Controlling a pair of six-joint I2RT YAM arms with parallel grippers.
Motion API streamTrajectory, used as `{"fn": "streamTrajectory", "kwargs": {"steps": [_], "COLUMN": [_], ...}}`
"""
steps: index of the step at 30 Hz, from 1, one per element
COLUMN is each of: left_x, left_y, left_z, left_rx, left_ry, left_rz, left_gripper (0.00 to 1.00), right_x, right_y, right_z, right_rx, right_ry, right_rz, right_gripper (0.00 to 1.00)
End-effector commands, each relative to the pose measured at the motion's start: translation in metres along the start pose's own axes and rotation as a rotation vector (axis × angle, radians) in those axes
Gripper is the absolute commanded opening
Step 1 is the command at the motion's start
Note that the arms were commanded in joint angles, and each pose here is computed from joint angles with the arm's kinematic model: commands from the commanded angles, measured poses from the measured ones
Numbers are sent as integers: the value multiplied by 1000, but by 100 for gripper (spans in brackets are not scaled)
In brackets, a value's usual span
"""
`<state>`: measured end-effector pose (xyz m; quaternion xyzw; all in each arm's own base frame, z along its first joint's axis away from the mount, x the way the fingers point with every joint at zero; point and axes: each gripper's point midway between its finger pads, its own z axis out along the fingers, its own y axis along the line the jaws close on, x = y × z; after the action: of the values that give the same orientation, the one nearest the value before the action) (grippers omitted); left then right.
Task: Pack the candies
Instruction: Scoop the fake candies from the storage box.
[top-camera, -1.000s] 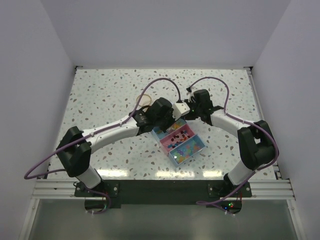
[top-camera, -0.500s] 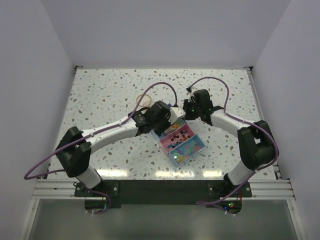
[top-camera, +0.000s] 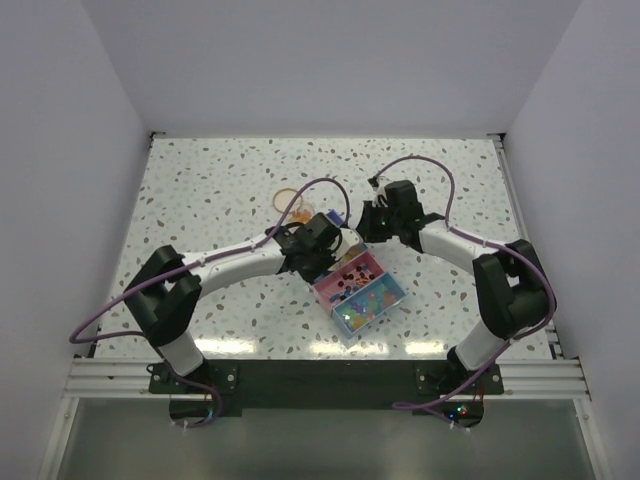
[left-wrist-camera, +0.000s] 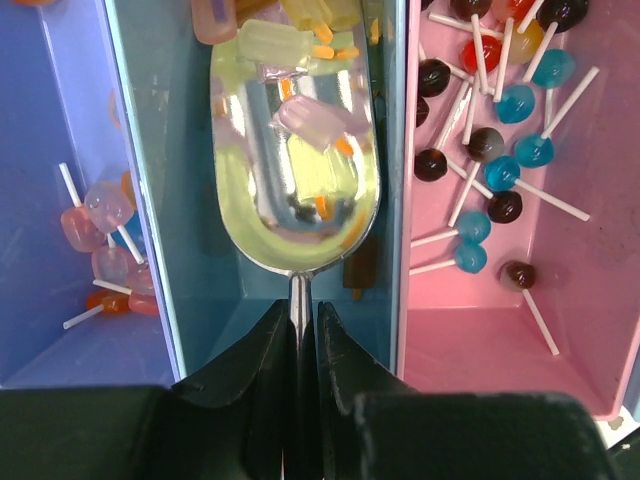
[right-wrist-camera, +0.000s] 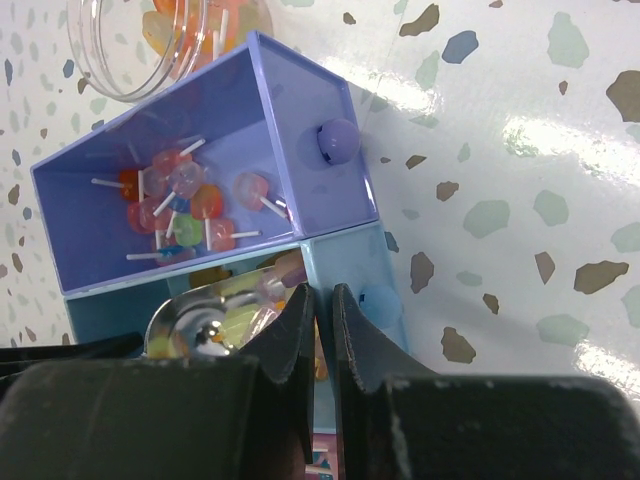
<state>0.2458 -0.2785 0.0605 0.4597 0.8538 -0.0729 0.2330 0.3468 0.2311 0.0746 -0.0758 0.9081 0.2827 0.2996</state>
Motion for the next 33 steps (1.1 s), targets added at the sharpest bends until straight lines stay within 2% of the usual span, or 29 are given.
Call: {"fn": "streamTrajectory", "kwargs": {"steps": [1, 11, 16, 20, 25, 33], "left_x": [27, -1, -27, -58, -84, -91], "left_y": [-41, -46, -39, -28, -36, -45], "left_z": [11, 29, 16, -5, -13, -23], "left_rx": [179, 212, 220, 239, 294, 281], "left_ry": [106, -11, -71, -204, -302, -366], "left_rz": [-4, -53, -139, -197, -176, -96], "left_gripper": [0, 0, 0, 0, 0, 0], "right_x": [96, 101, 89, 84, 93, 95], "right_y": [-9, -6, -9, -10, -8, -10], "right_z": [6, 12, 2, -2, 5, 4], "right_rx": [40, 8, 51, 60, 33, 43], "right_ry": [306, 314, 282, 270, 288, 297], "right_rz": [128, 142, 111, 77, 119, 117], "right_gripper": [0, 0, 0, 0, 0, 0]}}
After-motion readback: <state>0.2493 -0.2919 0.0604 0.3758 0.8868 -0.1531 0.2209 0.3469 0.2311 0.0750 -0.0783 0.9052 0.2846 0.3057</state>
